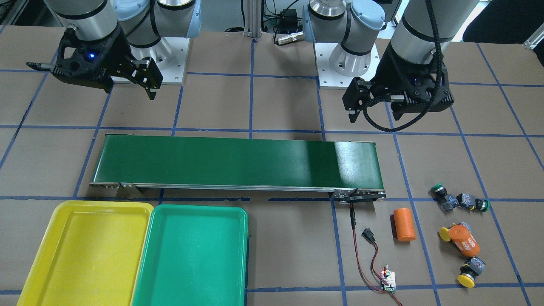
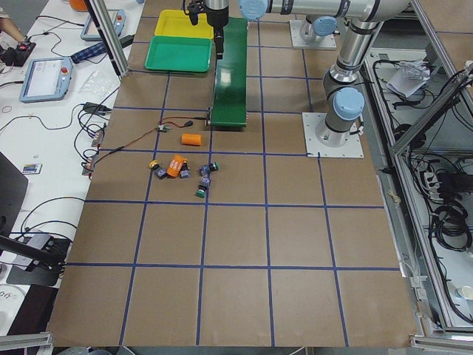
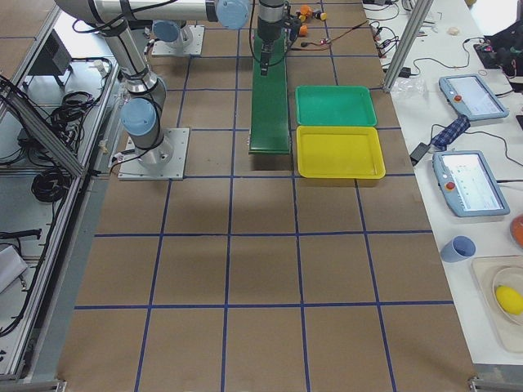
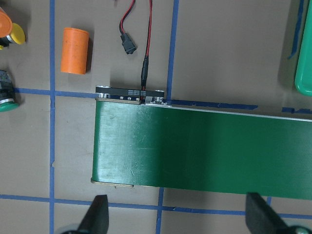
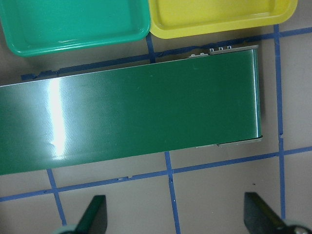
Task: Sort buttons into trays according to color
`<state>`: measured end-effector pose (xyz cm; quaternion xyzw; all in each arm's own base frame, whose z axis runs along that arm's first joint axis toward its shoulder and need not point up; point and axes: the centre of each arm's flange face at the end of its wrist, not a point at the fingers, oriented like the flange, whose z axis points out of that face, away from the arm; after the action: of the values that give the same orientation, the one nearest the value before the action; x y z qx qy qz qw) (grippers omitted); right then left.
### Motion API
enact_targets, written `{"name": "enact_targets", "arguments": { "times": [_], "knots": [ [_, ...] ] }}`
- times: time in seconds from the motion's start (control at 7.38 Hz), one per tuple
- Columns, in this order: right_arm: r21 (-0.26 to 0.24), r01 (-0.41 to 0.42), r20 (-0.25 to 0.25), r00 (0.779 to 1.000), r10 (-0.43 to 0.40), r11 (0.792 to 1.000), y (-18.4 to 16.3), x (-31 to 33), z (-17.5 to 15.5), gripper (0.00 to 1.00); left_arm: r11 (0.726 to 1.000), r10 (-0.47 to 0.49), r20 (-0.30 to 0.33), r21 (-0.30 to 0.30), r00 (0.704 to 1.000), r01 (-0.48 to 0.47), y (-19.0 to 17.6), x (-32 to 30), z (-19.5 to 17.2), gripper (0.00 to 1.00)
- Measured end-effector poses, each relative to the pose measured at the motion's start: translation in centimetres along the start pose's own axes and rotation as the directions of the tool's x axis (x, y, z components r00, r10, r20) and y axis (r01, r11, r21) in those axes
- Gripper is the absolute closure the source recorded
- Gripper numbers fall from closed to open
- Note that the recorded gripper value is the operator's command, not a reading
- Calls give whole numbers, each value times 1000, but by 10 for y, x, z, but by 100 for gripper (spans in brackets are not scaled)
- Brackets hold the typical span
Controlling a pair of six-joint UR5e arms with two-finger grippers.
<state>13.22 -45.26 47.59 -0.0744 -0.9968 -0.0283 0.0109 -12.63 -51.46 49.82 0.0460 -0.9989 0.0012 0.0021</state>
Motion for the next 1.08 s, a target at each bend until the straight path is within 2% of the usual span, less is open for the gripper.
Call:
{"name": "enact_targets", "arguments": {
  "times": [0.27, 0.68, 1.08],
  "knots": [
    [2, 1, 1, 1000, -1, 1000, 0, 0, 0, 0, 1000, -4, 1, -2, 1000, 4, -4, -5, 2, 0],
    [14, -6, 2, 1000, 6, 1000, -1, 1, -2, 0, 999, 30, -2, -15, 1000, -30, -35, -52, 26, 0],
    [23, -4, 4, 1000, 4, 1000, 2, 1, -5, 0, 999, 37, 1, -22, 999, -37, -32, -55, 21, 0]
  ]
}}
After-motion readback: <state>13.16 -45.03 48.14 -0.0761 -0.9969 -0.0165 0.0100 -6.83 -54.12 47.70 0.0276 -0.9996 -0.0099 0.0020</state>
